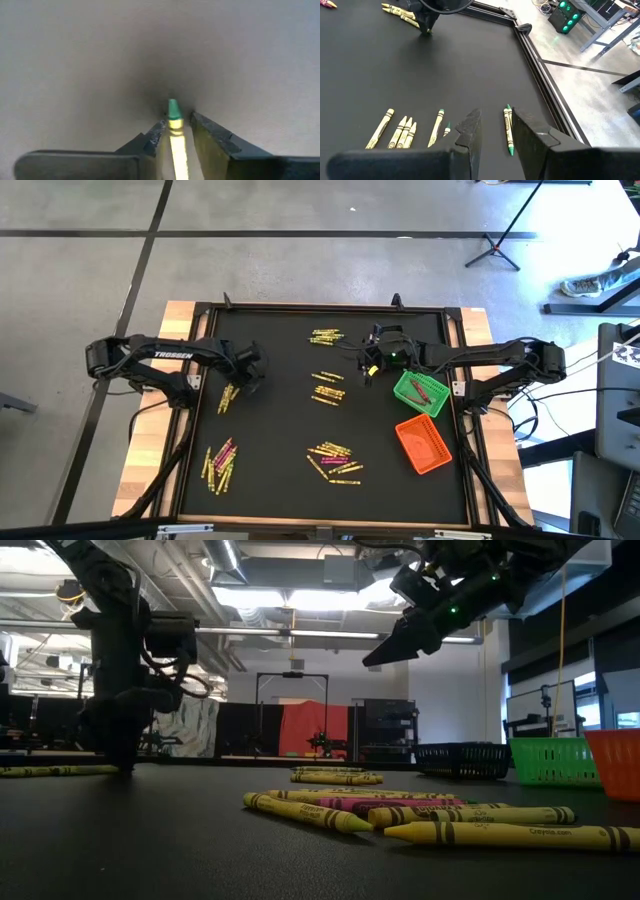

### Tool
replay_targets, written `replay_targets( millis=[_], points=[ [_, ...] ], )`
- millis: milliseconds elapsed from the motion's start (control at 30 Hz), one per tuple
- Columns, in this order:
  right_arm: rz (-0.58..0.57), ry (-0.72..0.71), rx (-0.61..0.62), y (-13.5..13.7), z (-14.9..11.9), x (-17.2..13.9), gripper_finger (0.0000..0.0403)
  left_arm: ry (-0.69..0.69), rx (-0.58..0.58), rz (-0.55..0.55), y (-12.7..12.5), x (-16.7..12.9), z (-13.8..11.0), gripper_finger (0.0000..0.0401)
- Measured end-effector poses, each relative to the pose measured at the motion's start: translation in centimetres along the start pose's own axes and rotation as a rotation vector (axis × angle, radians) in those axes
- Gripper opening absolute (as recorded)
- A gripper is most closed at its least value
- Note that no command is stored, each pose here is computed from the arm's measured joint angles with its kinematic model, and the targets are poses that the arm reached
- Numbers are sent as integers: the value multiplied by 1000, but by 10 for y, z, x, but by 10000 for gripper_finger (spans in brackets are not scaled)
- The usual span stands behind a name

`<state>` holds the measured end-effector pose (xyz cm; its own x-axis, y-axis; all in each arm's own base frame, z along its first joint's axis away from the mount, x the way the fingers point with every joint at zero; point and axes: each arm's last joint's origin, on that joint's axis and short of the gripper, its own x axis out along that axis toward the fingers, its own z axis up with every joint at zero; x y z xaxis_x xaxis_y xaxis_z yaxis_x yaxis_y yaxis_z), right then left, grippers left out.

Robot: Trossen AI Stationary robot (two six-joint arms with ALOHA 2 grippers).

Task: Sort crayons
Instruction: Put the green crayon into the orange basket

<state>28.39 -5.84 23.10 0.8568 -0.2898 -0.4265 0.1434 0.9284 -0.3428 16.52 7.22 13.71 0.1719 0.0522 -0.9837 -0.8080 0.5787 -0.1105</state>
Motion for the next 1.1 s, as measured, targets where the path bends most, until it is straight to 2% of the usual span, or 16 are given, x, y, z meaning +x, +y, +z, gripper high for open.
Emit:
replay_targets(
  millis=[400, 633, 767, 900, 1000, 1100],
  points=[
    [0, 0, 0, 0, 0, 0, 104, -24, 62, -16, -2, 0, 2, 21],
    [4, 7, 7, 0, -1, 0, 104, -120, 120, -72, -11, -1, 9, 11],
    [30, 2, 8, 1, -1, 0, 104, -184, 198, -119, -22, -8, 16, 11],
    [21, -19, 66, 0, 1, 0, 104, -322, 330, -178, -41, -21, 29, 11],
    [8, -9, 70, 0, 1, 0, 111, -528, 456, -262, -60, -37, 43, 11],
    [10, 2, 94, 1, -1, 1, 143, -723, 586, -323, -77, -51, 50, 11]
  ],
)
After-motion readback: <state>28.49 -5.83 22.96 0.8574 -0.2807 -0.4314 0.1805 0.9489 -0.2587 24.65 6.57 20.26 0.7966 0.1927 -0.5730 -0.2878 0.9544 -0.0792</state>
